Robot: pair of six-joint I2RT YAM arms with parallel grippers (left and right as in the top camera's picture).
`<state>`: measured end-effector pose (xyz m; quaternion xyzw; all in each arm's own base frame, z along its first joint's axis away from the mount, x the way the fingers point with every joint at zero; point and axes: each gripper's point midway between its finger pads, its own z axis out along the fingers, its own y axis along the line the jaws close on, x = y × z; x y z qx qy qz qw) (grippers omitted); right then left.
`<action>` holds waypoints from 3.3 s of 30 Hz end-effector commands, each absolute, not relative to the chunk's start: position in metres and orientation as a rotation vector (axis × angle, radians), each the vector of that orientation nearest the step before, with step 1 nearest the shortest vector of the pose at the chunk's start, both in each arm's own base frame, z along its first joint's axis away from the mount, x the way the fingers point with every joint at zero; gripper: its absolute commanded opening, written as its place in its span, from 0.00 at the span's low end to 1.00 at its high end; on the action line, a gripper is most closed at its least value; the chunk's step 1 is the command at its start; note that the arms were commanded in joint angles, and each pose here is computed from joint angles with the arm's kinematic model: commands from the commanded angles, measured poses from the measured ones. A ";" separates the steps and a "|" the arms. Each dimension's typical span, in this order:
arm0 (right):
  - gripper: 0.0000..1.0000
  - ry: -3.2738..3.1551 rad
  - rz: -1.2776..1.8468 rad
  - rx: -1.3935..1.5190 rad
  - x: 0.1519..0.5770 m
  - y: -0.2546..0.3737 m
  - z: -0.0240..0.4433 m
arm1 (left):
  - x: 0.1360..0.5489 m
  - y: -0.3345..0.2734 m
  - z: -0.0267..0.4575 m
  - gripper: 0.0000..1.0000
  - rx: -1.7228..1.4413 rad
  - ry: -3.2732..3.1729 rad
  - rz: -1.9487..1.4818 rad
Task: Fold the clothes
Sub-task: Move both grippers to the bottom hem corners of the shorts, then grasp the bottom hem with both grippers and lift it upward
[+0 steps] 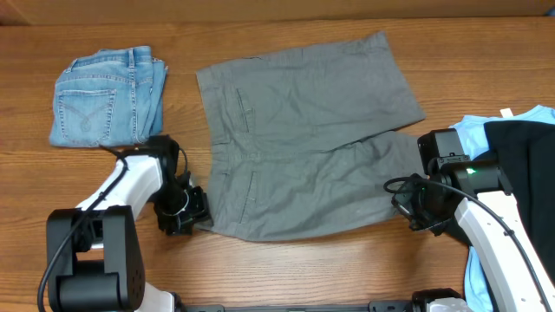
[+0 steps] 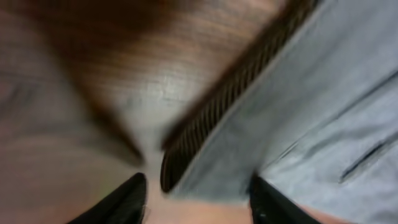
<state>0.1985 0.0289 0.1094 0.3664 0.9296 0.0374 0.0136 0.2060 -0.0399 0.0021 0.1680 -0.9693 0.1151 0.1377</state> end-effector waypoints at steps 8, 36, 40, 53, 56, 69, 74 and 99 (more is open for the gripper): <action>0.04 2.853 0.125 1.125 0.208 0.026 0.118 | 0.224 -0.043 -0.019 0.31 0.685 -2.870 0.378; 0.04 2.470 0.188 0.862 0.260 0.010 0.266 | 0.212 -0.021 0.056 0.04 0.602 -2.912 0.508; 0.04 2.397 0.225 0.831 0.263 0.010 0.300 | 0.220 -0.008 0.103 0.04 0.614 -3.071 0.485; 0.04 2.324 0.326 0.781 0.254 0.018 0.348 | 0.194 0.007 0.197 0.04 0.630 -3.298 0.309; 0.04 2.347 0.361 0.808 0.249 0.022 0.346 | 0.193 0.008 0.207 0.04 0.639 -3.335 0.311; 0.04 2.812 0.210 0.835 0.251 0.033 0.265 | 0.207 0.008 0.192 0.04 0.575 -3.292 0.282; 0.04 2.874 0.138 0.808 0.255 0.029 0.250 | 0.203 0.015 0.182 0.04 0.562 -3.237 0.193; 0.04 2.921 0.192 0.701 0.253 0.037 0.249 | 0.206 0.015 0.176 0.04 0.559 -3.206 0.202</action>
